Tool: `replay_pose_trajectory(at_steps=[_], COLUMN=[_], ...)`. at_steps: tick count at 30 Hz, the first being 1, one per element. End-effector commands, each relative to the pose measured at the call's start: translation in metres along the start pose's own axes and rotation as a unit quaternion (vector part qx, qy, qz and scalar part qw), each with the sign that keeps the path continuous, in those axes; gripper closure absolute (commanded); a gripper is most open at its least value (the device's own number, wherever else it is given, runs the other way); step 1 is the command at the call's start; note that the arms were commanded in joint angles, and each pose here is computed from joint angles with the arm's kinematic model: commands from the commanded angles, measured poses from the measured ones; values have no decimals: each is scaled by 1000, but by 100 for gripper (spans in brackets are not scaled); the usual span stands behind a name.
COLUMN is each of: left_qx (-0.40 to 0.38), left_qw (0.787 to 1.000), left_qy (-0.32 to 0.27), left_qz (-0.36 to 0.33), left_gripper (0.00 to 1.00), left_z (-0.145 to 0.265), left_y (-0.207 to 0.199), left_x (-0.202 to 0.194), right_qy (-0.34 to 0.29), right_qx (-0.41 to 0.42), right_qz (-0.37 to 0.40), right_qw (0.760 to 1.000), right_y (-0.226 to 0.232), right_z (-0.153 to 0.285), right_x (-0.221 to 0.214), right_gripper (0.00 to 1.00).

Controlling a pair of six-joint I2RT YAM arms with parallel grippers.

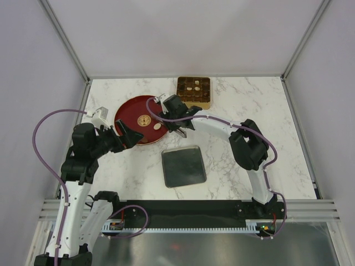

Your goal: Pack the chocolate

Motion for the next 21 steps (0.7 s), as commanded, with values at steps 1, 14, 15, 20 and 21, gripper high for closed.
replay_pose_trajectory(at_steps=[1,14,15,20,21], left_qx=[-5,-5,-5,-4,-4], left_qw=[1000,1000,1000,1000,1000], left_qy=[-12,-17,-17,-17,-15], left_qz=[-13,-16,-17,-19,-18], left_gripper=[2,2,2,2,2], left_z=[4,7,7,7,6], left_y=[-3,-5,-5,-5,-5], left_x=[5,6,6,8,8], right_qy=[-47,-110,-115,-135,-133], right_qx=[18,33,24,-35,-54], right_qz=[-9,-50,-59,-93,-99], right_qw=[999,992,991,986,985], right_y=[9,-12,-23,-75,-91], right_z=[14,58,64,87,89], right_x=[31,70,71,72,68], right_gripper=[59,62,62,62,62])
Point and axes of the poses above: each gripper's point midway between its finger pads, its own z axis back along the fingers, its own y axis along the line the jaws close on, x = y × z, the point moved 9 cm from there along z, back along the fingers, and after that the axes turned 6 degrees about -z, right-handed, at the moved point
